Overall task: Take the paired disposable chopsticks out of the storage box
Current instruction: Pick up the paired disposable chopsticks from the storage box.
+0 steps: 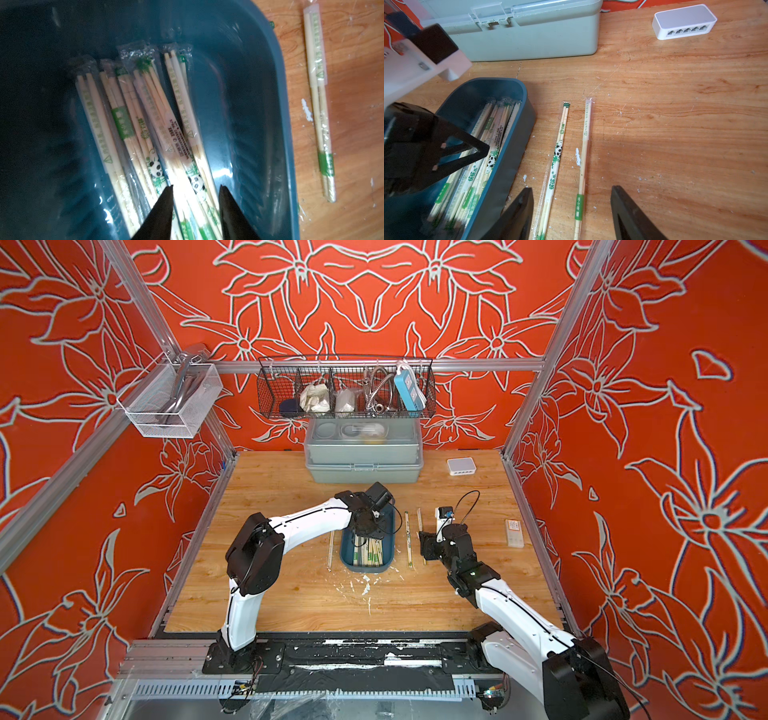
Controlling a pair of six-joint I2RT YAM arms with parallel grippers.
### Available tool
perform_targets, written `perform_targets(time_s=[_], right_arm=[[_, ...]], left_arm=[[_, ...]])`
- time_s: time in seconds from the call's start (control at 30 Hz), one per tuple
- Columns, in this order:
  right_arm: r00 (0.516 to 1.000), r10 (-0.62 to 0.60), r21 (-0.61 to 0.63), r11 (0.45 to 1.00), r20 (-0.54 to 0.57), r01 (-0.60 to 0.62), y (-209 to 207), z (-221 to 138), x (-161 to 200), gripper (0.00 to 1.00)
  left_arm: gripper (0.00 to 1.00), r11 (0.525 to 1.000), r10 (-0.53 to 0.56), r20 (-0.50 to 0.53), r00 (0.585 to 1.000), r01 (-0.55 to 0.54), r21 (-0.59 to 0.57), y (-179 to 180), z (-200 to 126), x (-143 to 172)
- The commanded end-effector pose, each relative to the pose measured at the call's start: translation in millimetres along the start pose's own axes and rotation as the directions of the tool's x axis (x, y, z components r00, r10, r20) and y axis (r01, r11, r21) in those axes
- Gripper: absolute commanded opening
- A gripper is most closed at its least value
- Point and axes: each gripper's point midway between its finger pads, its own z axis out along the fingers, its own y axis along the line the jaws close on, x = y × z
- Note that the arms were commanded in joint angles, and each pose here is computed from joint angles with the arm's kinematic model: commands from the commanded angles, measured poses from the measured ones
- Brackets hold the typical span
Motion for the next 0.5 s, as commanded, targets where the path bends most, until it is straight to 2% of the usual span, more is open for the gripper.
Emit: perform_targets(time_s=[0.0,0.47], right_arm=[[0.999,0.001,0.011,1.0,0.035,-0.001,1.5,-3.8,-16.2,0.64],[1.0,0.001,0.017,1.0,-0.02,-0.001,2.2,5.5,-10.5,0.64]], left_arm=[[0.38,0.999,-0.006,-0.029,1.0,0.005,-0.048,6.5,5.9,4.9],[0.36,0.997,-0.031,-0.054,0.998,0.027,-0.072,15.5,28.3,6.8]])
